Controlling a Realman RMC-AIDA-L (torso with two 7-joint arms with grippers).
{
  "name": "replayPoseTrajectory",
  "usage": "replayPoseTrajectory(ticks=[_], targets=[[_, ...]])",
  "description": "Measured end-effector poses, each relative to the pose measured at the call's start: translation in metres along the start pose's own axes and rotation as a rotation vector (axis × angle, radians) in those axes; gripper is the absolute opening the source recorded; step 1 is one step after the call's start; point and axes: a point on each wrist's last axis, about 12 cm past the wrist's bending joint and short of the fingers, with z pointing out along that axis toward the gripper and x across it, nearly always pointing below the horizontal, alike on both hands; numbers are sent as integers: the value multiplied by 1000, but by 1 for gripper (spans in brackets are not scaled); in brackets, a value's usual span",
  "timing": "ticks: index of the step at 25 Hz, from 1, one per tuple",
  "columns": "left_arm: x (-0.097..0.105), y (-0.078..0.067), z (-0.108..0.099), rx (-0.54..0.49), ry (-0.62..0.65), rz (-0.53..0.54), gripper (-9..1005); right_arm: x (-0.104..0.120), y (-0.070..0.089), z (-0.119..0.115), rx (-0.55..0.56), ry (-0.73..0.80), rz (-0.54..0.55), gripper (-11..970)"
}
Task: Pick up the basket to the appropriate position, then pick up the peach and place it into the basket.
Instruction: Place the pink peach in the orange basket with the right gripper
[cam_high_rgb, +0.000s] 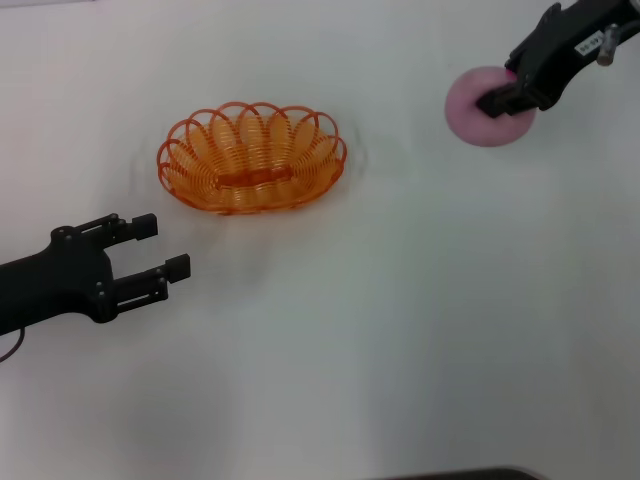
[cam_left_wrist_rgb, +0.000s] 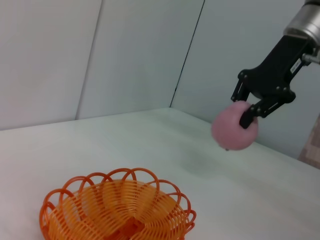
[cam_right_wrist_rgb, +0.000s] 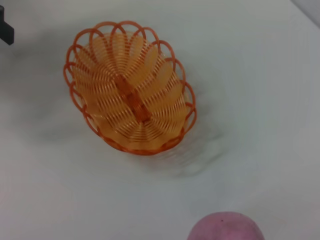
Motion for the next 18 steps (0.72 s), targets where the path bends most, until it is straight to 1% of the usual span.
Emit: replayPoseTrajectory(ticks=[9,12,18], targets=[[-1,0,3,10,-4,-3,739,-3,4,12,-10,-20,-13,226],[-1,0,3,10,-4,-3,739,-5,6,17,-38,-66,-13,226],[-1,0,3,9,-6,-3,738,-12,7,34,-84,-211,-15,226]])
